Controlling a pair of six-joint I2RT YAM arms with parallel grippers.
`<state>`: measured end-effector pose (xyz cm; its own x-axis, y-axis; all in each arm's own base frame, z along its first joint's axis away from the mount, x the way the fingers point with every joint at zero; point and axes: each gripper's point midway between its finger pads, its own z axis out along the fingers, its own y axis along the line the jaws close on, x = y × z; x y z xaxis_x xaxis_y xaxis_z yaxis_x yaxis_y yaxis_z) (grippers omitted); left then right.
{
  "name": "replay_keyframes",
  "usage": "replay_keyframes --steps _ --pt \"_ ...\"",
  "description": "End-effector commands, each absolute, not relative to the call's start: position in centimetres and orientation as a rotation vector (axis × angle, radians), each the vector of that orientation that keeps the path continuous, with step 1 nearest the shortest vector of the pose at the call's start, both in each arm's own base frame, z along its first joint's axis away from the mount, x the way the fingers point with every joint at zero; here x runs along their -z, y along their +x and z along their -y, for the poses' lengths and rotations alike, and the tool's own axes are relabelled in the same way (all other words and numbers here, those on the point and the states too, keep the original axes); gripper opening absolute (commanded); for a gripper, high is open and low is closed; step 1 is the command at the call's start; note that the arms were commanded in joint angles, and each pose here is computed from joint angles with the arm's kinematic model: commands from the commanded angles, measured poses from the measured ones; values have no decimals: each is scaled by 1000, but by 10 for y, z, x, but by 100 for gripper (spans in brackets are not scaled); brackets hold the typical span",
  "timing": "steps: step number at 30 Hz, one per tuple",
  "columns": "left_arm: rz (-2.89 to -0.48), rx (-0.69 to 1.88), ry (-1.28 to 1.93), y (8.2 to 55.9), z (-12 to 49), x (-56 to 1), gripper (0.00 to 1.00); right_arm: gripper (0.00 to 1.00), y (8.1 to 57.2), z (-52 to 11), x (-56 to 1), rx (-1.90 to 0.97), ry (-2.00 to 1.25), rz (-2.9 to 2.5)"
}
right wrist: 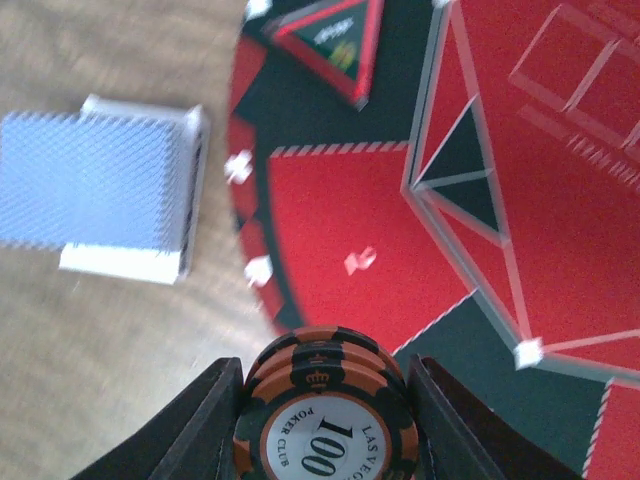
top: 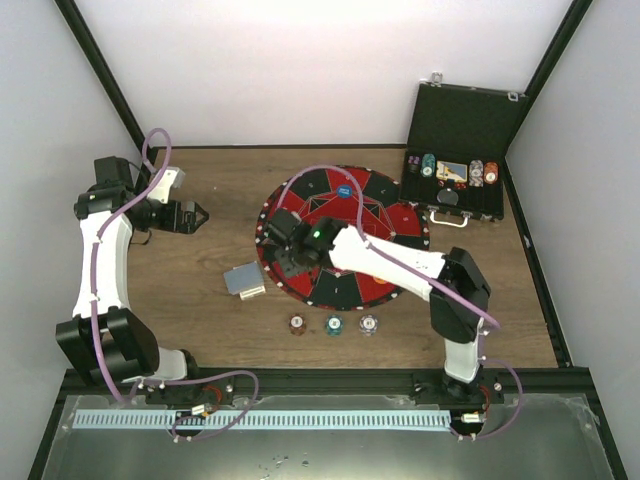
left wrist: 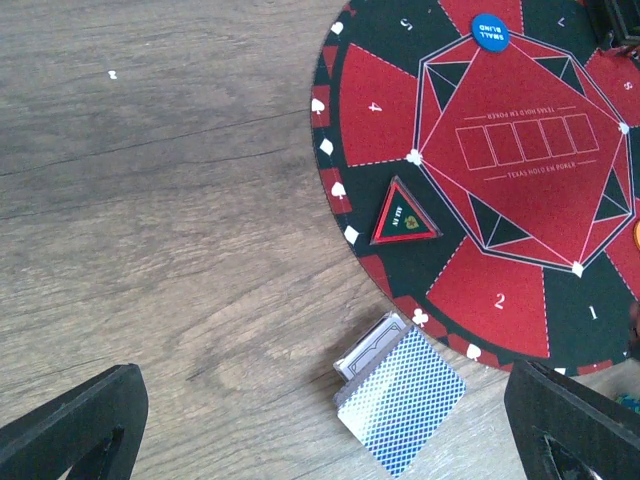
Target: Distribute texas hold em gaming equipment
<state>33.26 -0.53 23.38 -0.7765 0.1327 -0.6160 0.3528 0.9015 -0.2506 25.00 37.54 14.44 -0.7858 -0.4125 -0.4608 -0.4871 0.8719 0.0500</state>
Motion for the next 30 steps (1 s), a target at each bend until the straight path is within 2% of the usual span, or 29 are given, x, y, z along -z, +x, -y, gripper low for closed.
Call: replay_keyframes --steps 1,5,12,22,30 --pt "-2398 468 364 333 7 -251 100 27 301 -379 -144 -229 -658 -2548" --pt "-2397 489 355 332 9 -252 100 27 344 -376 -126 -218 -616 -2560" --pt "-2401 512 357 330 11 -250 100 27 385 -387 -87 -225 -612 -2598" --pt "-2396 489 374 327 10 -253 100 26 397 -405 -34 -233 -631 -2671" --pt "-2388 480 388 326 11 -258 100 27 396 -413 -31 -280 -627 -2686"
